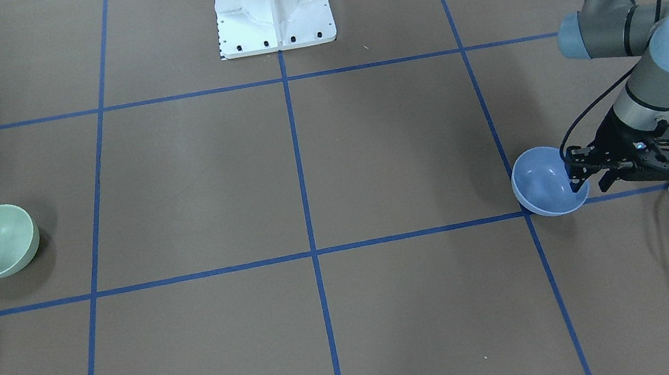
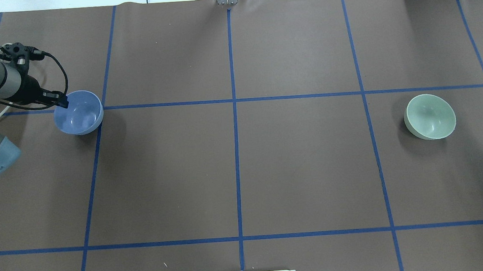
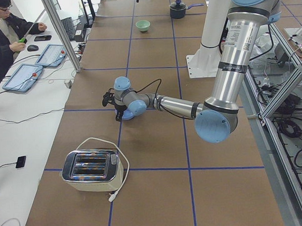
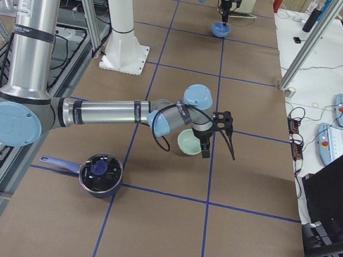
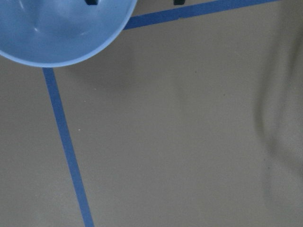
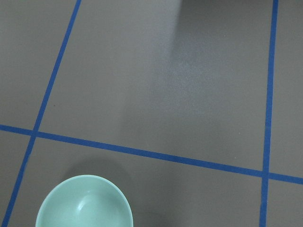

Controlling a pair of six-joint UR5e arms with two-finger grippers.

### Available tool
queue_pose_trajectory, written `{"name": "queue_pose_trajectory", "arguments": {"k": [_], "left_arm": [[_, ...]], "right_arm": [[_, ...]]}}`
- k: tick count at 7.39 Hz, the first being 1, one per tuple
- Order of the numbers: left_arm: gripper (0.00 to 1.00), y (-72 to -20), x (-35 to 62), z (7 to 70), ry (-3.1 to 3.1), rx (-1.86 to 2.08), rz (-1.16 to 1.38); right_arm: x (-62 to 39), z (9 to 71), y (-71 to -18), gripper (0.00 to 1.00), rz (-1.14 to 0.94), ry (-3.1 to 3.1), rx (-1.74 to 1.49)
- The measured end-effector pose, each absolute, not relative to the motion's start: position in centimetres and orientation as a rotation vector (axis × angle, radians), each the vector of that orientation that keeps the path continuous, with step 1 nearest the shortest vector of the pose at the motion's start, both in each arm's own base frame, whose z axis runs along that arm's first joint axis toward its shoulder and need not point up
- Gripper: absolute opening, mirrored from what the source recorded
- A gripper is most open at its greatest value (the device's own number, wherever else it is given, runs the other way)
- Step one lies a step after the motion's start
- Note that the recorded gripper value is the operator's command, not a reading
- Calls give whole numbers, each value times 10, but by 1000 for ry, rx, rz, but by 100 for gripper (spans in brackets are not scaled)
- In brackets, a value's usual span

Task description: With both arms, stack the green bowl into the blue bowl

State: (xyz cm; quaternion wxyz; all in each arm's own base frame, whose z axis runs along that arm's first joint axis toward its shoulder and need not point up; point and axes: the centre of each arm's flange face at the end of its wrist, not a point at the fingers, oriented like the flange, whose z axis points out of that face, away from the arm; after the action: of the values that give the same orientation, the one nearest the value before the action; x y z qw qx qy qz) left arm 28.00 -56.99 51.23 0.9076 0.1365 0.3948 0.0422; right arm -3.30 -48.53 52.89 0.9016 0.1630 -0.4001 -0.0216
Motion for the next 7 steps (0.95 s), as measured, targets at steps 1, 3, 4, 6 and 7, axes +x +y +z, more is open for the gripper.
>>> {"name": "queue_pose_trajectory", "arguments": {"k": [1,3,4,6,7], "left_arm": [[0,-569,283,512,816,284,93],[0,-567,287,508,829,302,105],[0,-566,287,502,841,312,111],[0,-560,287,460,893,327,126],[0,-561,290,422,917,317,114]], "right_arm": [[-33,529,-485,100,-45,-827,337],[-33,529,-485,100,-44,-826,337],[-33,530,-485,100,-44,-826,336],[-33,530,-485,100,-43,-826,336],[-33,530,-485,100,-43,-826,336]]}}
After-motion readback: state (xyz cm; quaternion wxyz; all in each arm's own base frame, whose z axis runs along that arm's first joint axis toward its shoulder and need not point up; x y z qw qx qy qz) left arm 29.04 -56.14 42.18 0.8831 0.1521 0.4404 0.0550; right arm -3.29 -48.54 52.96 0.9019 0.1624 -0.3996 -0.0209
